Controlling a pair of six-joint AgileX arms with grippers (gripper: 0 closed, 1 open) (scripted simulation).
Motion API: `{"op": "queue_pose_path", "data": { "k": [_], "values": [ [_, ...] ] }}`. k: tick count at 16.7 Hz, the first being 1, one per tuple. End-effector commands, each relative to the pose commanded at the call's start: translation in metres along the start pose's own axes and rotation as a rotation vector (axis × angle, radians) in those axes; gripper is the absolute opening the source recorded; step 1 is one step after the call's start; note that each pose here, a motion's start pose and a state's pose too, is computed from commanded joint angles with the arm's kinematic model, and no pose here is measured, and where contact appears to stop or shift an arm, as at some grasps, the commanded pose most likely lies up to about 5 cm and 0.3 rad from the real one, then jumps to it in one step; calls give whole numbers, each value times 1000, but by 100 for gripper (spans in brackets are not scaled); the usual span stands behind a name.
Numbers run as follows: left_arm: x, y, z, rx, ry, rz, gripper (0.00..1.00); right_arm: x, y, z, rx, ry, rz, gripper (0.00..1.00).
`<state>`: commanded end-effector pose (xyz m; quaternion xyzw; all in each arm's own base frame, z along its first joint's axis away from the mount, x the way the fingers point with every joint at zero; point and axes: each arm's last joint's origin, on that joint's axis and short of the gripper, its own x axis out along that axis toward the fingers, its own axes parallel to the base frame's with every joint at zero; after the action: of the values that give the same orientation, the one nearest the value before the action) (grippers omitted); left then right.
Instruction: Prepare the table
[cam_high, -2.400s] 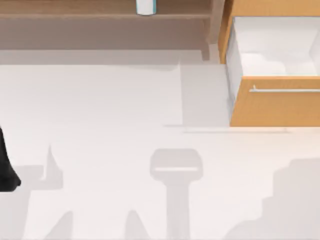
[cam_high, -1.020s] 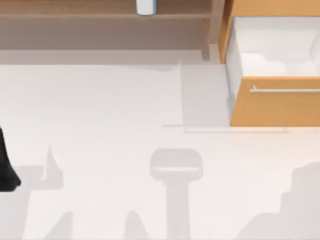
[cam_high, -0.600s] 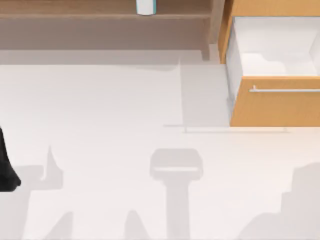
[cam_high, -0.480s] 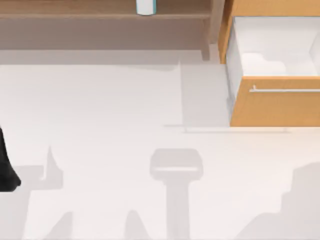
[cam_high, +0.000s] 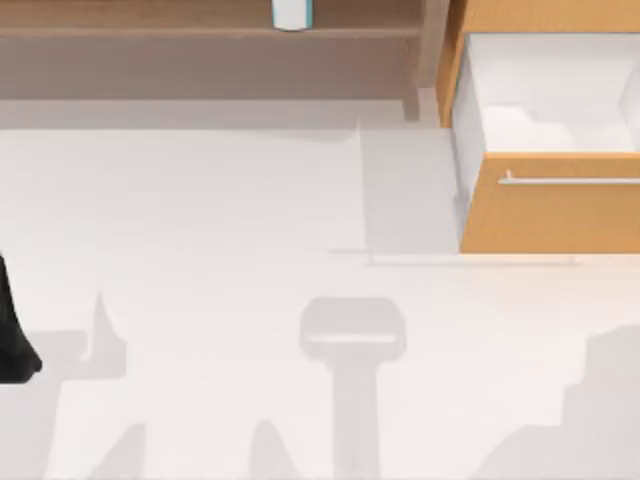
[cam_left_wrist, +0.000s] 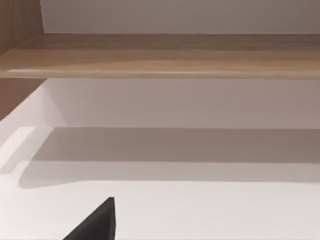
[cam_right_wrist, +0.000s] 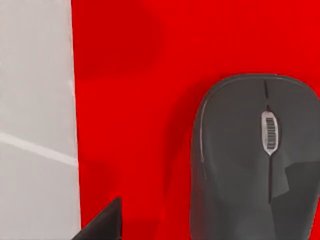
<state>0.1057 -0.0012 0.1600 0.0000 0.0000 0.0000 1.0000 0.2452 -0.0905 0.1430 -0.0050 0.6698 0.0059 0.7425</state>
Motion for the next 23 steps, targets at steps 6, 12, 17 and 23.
{"op": "queue_pose_path", "data": {
  "k": [6, 12, 17, 23],
  "values": [
    [0, 0, 0, 0, 0, 0, 100, -2, 4, 5, -168, -117, -116, 100],
    [0, 0, 0, 0, 0, 0, 100, 6, 24, 16, -565, -390, -467, 100],
    [0, 0, 0, 0, 0, 0, 100, 18, 59, 15, -834, -652, -835, 100],
    [0, 0, 0, 0, 0, 0, 100, 33, 111, -7, -1044, -904, -1108, 100]
  ]
}}
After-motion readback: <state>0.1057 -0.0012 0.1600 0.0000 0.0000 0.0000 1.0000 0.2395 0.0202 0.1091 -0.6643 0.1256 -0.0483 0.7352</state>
